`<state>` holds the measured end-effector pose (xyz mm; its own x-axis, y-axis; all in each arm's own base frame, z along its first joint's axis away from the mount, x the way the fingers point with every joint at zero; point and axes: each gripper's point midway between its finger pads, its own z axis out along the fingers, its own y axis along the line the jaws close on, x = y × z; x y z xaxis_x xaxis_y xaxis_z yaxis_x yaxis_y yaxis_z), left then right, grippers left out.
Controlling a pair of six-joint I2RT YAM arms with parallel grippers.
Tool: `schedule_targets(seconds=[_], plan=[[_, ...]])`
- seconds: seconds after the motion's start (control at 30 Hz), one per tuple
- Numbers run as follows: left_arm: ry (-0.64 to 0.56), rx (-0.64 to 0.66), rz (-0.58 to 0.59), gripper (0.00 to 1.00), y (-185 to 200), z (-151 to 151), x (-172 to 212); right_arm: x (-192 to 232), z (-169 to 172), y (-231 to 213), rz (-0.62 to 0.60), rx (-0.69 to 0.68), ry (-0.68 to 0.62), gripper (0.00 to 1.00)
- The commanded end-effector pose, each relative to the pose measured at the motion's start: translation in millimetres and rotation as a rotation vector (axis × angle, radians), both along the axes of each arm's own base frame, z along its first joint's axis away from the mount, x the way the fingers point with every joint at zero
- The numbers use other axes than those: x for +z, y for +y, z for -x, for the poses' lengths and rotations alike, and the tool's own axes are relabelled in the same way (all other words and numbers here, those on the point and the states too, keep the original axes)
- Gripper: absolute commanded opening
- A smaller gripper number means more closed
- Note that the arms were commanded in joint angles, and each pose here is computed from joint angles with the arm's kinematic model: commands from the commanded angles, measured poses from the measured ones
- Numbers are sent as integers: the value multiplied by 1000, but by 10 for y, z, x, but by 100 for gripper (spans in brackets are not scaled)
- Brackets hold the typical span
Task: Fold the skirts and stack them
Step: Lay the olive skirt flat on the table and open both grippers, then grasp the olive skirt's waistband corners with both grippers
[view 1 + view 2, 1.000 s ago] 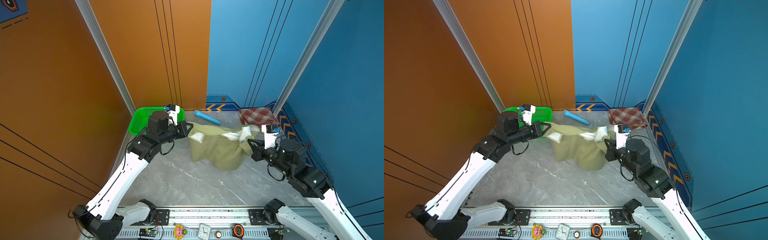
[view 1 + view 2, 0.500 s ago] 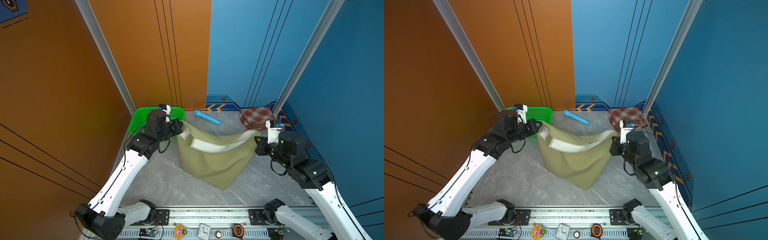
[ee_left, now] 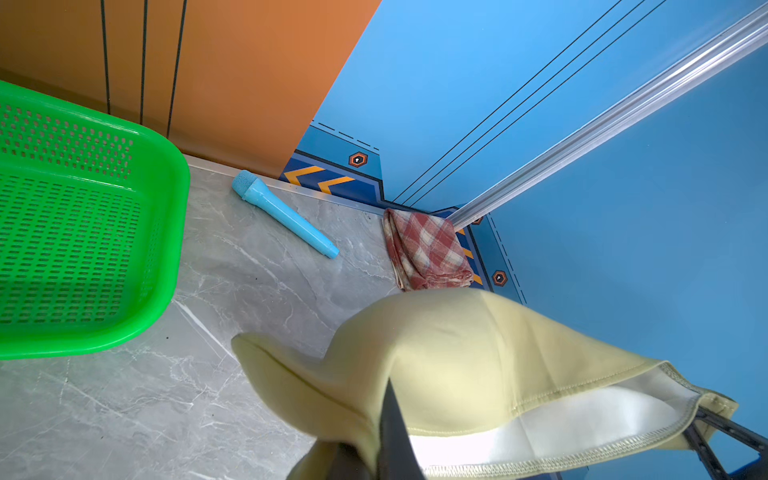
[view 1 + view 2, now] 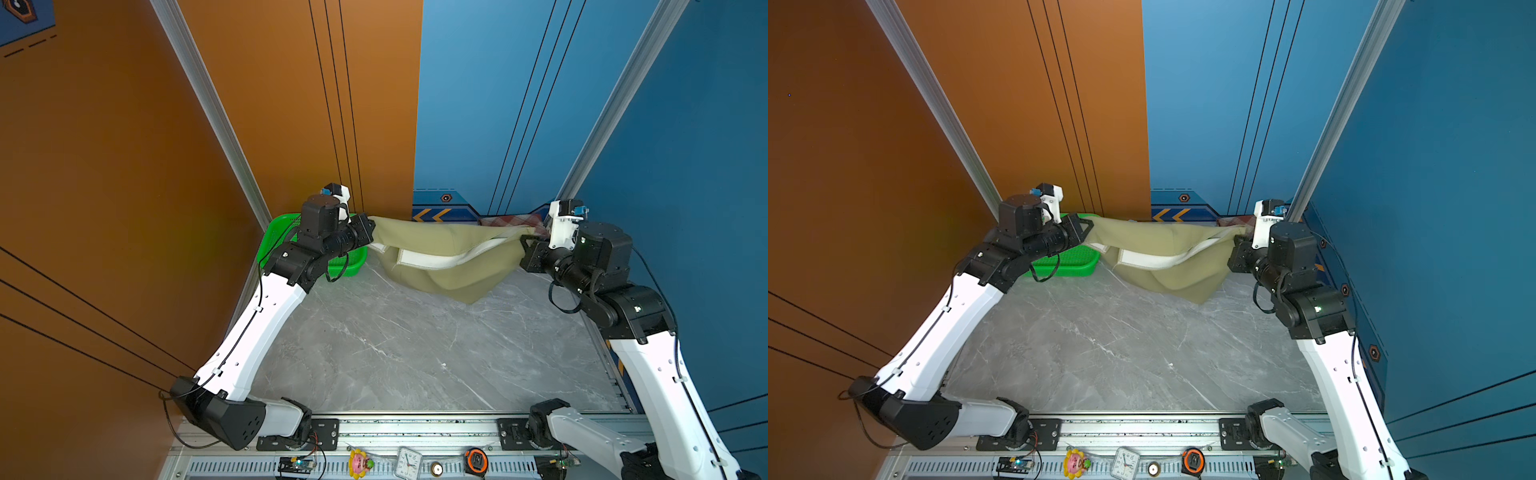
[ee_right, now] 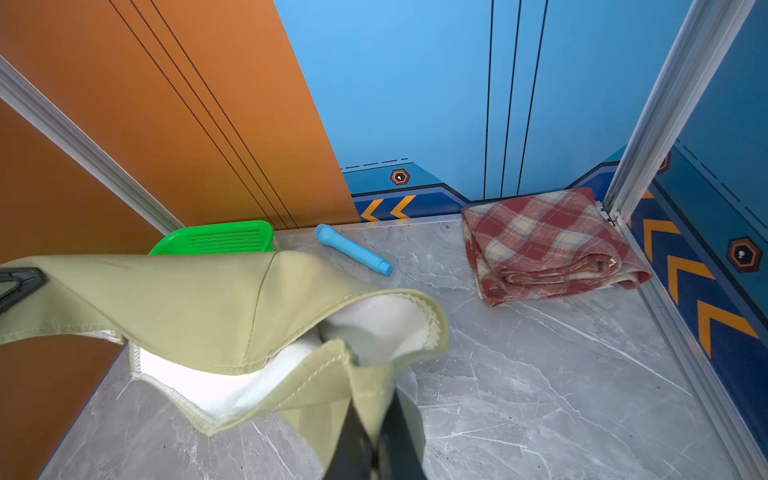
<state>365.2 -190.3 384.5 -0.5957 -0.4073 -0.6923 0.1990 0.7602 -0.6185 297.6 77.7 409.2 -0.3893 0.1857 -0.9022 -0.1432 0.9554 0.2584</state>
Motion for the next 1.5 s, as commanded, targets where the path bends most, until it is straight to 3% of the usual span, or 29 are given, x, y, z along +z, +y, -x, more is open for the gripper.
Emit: schedule_targets(seconds=[0.0,0.03,0.07,0.1,0.13,0.17,0.23,0.33,0.57,0.73,1.07,1.47], plan=[[66,-17,-40,0,33,336,-412,-361,337,57,-2,50,84,0],[110,-20,-59,0,42,466,-669,-536,464,61,-9,58,121,9],[152,-25,-74,1,52,579,-900,-688,570,73,-13,72,157,30],[202,-28,-85,12,83,720,-1161,-857,693,71,-18,82,196,68],[263,-18,-101,33,148,863,-1479,-1004,802,54,-23,82,228,96],[302,-4,-114,50,224,969,-1680,-1115,860,25,-26,70,254,100],[358,32,-158,69,409,1140,-1974,-1220,956,-14,-34,60,271,100],[392,65,-206,82,580,1199,-2078,-1237,933,-36,-34,42,283,100],[440,74,-276,84,583,963,-2142,-1432,596,-30,-16,-24,389,100],[466,45,-336,85,391,745,-2299,-1801,318,-7,-61,-63,534,100],[530,-6,-439,92,136,336,-2651,-2519,-488,242,-121,-48,631,99],[567,-11,-494,97,-81,-358,-3003,-3183,-1293,283,-66,-18,681,78]])
